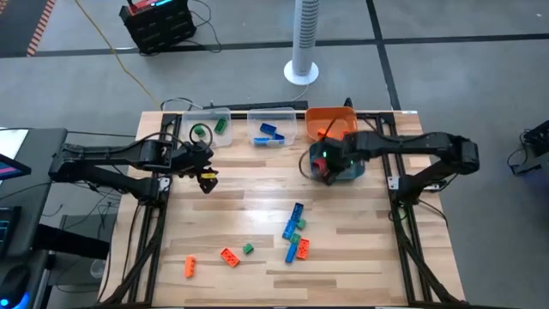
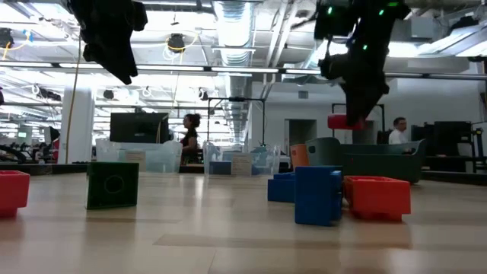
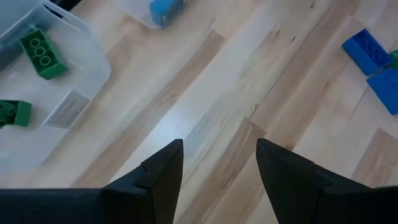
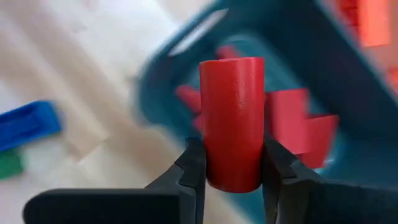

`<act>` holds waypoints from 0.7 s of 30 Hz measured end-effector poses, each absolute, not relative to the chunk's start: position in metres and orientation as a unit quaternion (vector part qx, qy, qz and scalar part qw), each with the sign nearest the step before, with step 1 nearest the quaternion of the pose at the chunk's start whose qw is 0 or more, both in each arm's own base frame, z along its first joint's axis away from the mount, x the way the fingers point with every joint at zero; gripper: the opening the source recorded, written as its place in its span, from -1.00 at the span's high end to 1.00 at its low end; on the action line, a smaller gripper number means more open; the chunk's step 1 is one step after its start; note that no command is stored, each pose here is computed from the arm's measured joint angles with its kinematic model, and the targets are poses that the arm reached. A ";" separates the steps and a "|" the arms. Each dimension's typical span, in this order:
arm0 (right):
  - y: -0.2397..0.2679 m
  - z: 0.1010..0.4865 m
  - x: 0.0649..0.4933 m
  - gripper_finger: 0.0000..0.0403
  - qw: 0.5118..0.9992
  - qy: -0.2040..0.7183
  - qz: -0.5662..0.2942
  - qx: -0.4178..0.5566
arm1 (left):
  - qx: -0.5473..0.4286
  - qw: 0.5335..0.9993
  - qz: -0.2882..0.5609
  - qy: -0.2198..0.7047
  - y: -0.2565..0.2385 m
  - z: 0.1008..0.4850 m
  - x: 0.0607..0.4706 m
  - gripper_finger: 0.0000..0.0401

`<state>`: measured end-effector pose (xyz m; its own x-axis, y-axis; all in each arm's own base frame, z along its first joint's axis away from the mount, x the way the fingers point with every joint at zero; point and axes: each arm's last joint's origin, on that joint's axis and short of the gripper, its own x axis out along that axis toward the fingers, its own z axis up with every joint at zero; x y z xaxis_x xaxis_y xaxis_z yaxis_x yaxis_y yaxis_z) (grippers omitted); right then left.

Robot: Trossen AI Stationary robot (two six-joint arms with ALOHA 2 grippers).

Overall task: Sort blocks
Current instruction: Put the red block into the blue bin

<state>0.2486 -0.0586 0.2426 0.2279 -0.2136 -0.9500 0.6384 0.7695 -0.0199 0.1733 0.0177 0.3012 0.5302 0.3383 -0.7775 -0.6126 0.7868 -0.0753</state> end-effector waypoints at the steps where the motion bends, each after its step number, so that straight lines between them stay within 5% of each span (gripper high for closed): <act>1: -0.067 0.240 0.248 0.54 0.756 0.557 -0.287 0.192 | -0.173 0.859 0.277 0.395 0.018 0.301 0.174 0.02; 11: -0.128 0.194 0.268 0.46 0.737 0.561 -0.287 0.245 | -0.190 0.858 0.254 0.403 0.016 0.299 0.180 0.02; 21: -0.135 0.202 0.259 -0.08 0.741 0.547 -0.270 0.281 | -0.253 0.819 0.069 0.510 0.005 0.280 0.197 0.02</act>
<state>0.2594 -0.1346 0.2024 0.2554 -0.0925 -0.9624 0.7081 0.6957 0.1210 0.1972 0.0049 0.2801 0.4705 -0.1452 -0.8704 -0.3709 0.8625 -0.3443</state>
